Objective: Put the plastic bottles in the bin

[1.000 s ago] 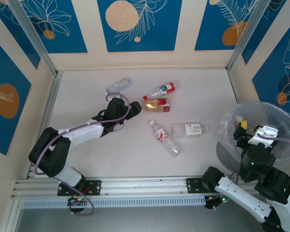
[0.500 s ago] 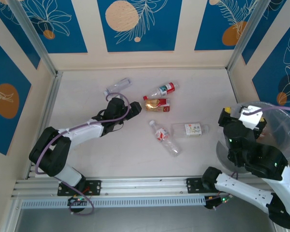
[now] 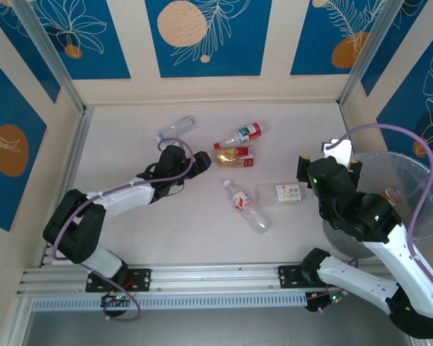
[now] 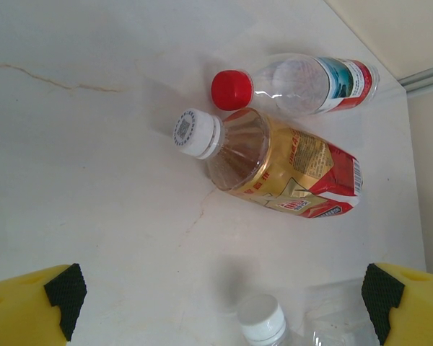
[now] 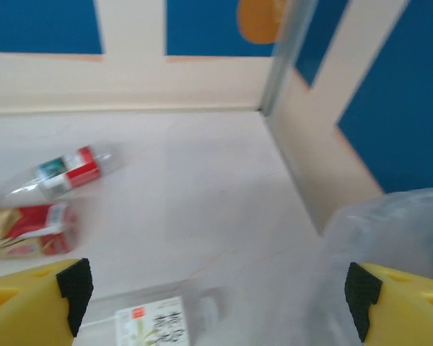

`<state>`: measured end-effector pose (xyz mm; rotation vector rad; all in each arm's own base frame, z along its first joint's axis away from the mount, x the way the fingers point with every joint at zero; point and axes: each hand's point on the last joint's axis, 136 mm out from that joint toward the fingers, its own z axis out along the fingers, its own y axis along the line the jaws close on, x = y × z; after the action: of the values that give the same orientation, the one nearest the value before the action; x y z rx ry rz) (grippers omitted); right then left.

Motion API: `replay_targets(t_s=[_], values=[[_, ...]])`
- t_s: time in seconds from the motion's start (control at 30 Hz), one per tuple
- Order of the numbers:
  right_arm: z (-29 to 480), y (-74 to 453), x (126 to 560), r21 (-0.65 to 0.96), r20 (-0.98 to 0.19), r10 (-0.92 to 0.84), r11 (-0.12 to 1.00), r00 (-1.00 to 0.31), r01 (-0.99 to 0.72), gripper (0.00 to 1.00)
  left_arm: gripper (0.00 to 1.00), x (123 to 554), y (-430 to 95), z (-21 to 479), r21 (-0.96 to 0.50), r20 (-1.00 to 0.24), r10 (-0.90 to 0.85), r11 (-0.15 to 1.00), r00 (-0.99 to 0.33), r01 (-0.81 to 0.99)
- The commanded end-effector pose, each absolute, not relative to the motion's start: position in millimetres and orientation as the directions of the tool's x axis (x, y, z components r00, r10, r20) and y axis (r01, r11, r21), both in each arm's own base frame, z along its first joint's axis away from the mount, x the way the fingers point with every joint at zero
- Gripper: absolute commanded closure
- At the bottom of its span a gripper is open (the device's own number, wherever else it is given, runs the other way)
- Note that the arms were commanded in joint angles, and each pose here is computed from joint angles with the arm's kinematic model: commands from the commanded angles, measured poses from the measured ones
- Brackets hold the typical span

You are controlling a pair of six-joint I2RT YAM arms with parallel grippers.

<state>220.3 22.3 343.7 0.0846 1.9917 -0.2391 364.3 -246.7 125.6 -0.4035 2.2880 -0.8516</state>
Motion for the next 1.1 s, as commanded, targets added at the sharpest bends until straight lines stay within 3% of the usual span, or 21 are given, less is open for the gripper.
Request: replay_targets(t_s=[0.0,0.2,0.53,1.07], values=[[313.7,82.0,233.2,-0.039,-0.839,-0.095,0.993,-0.535,-0.114,0.06,0.01,365.1,-241.4,132.3,-0.678,-0.469,-0.493,0.732,-0.733,-0.059],[244.1,124.0,248.2,0.015,-0.655,-0.16,0.974,-0.739,-0.224,0.01,0.01,363.8,-238.1,128.6,-0.691,-0.455,-0.51,0.719,-0.73,-0.072],[165.7,193.3,274.2,0.165,-0.51,-0.195,0.934,-0.838,-0.318,0.01,0.01,357.9,-221.5,118.5,-0.673,-0.425,-0.541,0.725,-0.726,-0.146],[75.6,240.7,283.9,-0.017,-0.231,-0.452,0.887,-0.862,-0.461,0.02,0.01,347.8,-186.0,111.4,-0.617,-0.426,-0.595,0.742,-0.681,-0.262]])
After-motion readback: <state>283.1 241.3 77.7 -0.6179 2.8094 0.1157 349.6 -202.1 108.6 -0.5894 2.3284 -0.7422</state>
